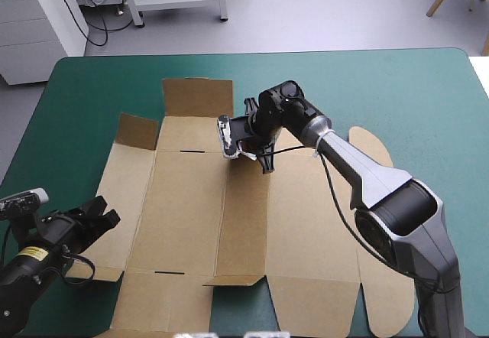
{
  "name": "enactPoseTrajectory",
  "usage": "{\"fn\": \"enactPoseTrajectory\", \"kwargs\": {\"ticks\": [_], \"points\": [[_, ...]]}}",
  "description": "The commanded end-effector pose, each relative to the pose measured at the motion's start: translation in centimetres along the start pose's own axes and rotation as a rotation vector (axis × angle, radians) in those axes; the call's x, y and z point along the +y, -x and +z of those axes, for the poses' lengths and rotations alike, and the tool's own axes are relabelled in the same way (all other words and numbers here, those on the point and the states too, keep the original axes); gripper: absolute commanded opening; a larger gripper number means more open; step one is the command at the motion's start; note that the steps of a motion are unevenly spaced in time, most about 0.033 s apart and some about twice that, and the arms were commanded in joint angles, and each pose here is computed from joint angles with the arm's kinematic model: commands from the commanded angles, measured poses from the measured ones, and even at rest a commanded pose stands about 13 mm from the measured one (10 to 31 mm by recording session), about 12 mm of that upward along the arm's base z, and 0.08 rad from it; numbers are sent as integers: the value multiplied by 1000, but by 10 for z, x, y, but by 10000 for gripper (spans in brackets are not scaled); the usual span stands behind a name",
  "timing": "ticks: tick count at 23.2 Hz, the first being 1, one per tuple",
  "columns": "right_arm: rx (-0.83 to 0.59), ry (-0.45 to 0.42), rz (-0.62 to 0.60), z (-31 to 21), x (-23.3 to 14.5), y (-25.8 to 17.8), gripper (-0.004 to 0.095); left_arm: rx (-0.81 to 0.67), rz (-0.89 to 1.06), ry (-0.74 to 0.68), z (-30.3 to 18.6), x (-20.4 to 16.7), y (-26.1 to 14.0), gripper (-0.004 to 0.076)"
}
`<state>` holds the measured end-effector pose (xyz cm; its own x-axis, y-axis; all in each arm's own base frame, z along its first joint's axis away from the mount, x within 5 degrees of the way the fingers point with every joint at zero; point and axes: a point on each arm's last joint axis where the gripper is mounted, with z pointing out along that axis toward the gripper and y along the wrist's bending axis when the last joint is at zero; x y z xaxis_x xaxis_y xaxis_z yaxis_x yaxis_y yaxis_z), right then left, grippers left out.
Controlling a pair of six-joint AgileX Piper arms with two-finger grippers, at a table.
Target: Fold the box
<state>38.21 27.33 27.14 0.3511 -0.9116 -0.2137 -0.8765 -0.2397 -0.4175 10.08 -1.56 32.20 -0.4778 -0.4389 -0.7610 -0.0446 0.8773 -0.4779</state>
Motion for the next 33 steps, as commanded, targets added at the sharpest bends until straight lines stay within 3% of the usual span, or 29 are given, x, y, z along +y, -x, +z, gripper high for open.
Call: {"fn": "enactPoseTrajectory", "kwargs": {"ticks": [1,7,10,12,13,14,15,16,17,19,21,23,25,28,33], "points": [[-51,-141,-48,-36,-12,12,-20,-79,-4,-31,-4,-7,13,-10],[-72,-170,-29,-34,-15,14,-19,-79,-4,-31,-4,-7,13,-10],[-114,-231,67,-34,-21,16,-9,-79,-4,-31,-4,-7,13,-10],[-122,-251,123,-34,-23,16,51,-79,-4,-31,-4,-7,13,-10],[-119,-254,126,-35,-23,16,200,-75,-4,-31,-4,-7,13,-10],[-121,-254,128,-35,-23,16,283,-75,-7,-33,-4,-7,13,-10],[-135,-253,166,-37,-23,17,534,-74,-13,-38,-4,-7,13,-10],[-137,-254,177,-37,-24,17,660,-74,-13,-38,-4,-7,13,-10],[-136,-258,186,-39,-24,17,854,-74,-12,-37,-4,-7,13,-10],[-135,-275,195,-47,-24,19,936,-74,-10,-36,-4,-7,13,-10],[-146,-323,229,-72,-22,27,906,-75,-4,-32,-4,-7,13,-10],[-142,-396,271,-106,-20,31,809,-75,28,-30,-4,-7,13,-10],[-139,-449,370,-135,-18,28,551,-76,57,-26,-4,-6,13,-10],[-88,-526,542,-159,-16,16,-14,-76,70,-17,-4,-6,13,-10],[-17,-549,779,-163,-14,2,-19,-80,128,29,-4,-2,13,88]]}}
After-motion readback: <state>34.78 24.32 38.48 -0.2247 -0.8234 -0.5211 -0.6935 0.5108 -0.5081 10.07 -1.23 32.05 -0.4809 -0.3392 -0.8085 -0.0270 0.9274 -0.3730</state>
